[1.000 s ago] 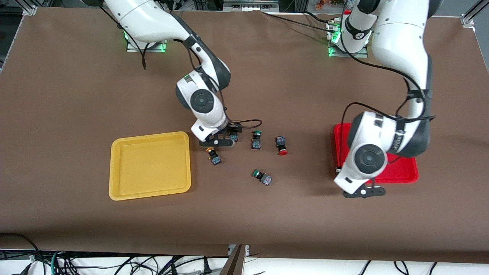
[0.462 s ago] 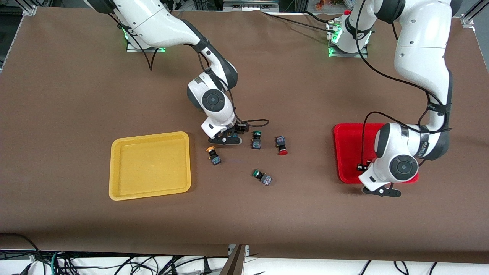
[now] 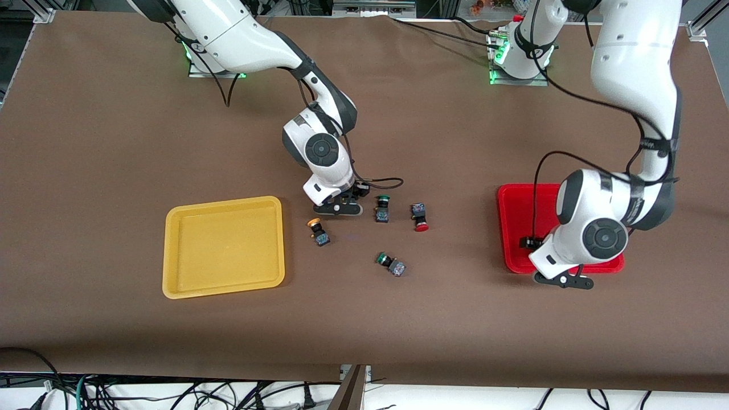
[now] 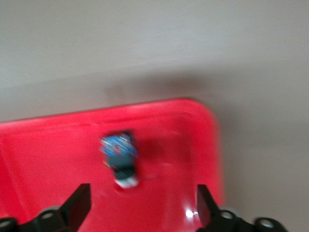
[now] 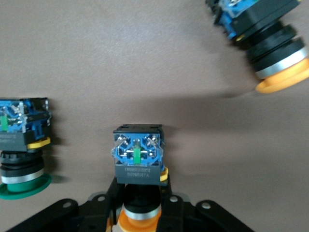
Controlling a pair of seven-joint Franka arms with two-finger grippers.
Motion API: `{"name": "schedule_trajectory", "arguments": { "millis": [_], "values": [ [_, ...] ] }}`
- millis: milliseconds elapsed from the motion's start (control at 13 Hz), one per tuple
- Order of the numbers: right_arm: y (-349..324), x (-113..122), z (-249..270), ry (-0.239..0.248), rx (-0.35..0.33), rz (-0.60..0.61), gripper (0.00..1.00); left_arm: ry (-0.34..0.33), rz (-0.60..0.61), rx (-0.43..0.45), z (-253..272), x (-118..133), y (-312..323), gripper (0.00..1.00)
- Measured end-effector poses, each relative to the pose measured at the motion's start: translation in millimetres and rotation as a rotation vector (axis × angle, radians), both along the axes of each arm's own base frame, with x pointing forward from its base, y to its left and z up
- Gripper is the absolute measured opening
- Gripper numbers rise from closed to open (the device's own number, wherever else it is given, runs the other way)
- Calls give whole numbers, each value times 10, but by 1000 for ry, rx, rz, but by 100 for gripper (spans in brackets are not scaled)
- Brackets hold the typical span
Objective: Place red and yellow buttons in trays
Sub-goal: 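Release the red button while the right gripper drops orange button in yellow tray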
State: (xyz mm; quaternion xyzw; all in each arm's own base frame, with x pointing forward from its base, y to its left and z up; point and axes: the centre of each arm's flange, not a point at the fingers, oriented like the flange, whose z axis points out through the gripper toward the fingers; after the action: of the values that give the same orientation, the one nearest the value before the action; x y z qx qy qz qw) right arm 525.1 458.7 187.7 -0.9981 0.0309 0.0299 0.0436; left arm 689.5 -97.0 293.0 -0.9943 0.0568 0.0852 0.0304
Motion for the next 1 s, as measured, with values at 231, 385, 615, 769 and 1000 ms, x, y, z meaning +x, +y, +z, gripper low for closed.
{"name": "schedule_trajectory", "arguments": {
  "millis": [231, 385, 615, 769, 1000],
  "values": [
    [-342, 284, 347, 15, -69, 69, 33, 6, 81, -170, 333, -142, -646, 100],
    [-787, 591, 800, 40, -95, 171, 33, -21, 132, -194, 207, -250, -1178, 100],
    [-1702, 1068, 1163, 58, -82, 312, 33, -41, 193, -180, -263, -544, -1795, 100],
    [-2216, 1276, 1026, 64, -76, 364, 33, -78, 215, -185, -640, -807, -2097, 100],
    [-2772, 1518, 589, 14, -105, 452, 33, -85, 209, -171, -965, -1150, -2333, 100]
  ]
}}
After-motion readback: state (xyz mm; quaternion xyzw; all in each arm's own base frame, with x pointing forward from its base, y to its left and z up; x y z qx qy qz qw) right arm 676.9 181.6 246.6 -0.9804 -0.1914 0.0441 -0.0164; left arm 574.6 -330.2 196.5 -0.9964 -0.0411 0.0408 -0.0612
